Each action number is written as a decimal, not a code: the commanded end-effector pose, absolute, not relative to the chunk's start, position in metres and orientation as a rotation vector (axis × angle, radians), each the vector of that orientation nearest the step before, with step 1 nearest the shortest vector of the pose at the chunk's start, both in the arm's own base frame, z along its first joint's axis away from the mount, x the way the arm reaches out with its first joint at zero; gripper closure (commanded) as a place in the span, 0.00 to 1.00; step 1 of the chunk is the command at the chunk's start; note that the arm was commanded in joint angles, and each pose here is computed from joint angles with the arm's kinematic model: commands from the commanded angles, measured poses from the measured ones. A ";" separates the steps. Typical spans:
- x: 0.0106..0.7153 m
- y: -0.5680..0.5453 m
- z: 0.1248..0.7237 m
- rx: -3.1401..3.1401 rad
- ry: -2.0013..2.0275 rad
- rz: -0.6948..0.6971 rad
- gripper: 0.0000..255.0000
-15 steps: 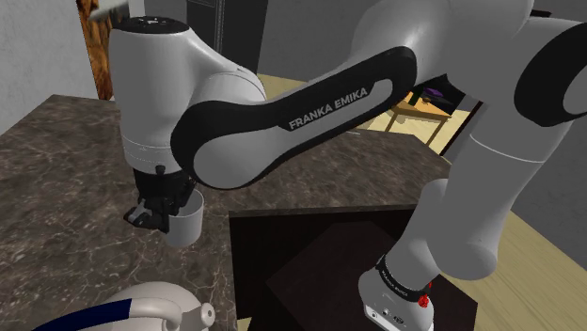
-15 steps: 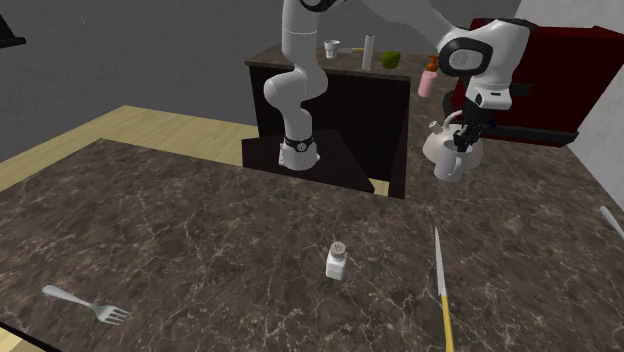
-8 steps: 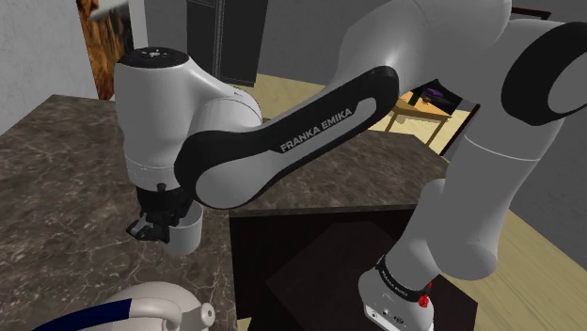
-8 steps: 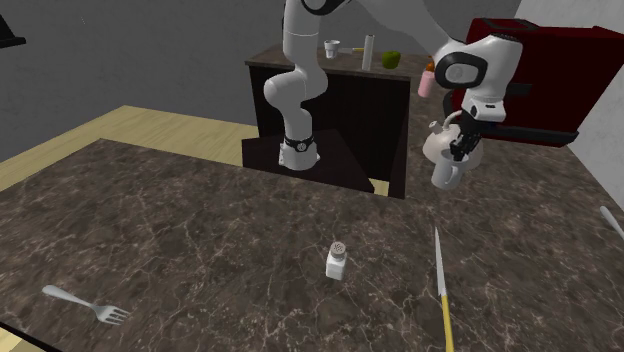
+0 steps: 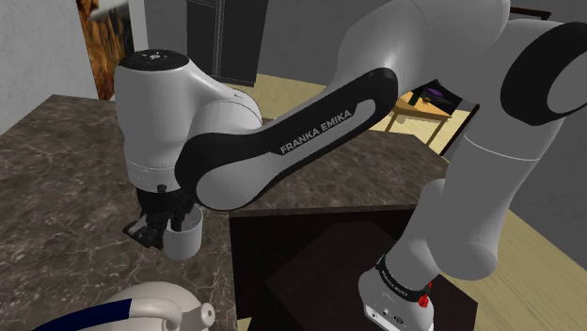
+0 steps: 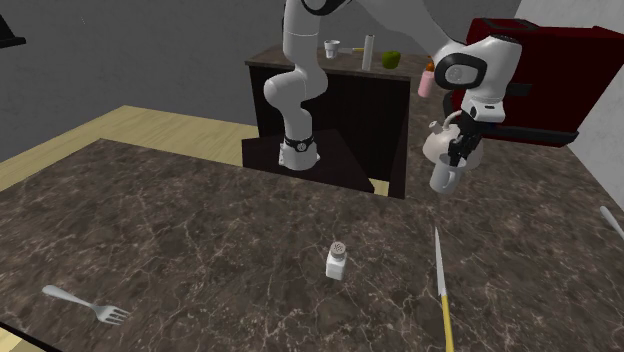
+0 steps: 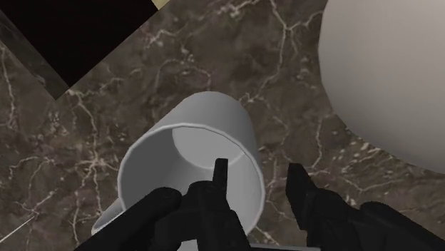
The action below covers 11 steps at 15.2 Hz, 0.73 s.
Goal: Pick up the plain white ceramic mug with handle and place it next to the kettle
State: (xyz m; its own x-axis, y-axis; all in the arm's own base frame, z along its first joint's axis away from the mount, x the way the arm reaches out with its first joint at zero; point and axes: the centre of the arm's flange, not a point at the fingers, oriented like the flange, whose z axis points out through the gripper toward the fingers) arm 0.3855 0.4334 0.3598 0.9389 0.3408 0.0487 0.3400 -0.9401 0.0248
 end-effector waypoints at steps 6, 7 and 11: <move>0.385 0.434 0.373 3.077 0.540 0.082 0.00; 0.384 0.434 0.386 3.077 0.540 0.082 0.00; 0.383 0.434 0.410 3.077 0.540 0.082 0.00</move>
State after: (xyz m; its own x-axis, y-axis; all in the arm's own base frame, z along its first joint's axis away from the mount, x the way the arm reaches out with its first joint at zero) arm 0.3840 0.4338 0.4071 0.9388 0.3408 0.0497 0.3399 -0.9401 0.0244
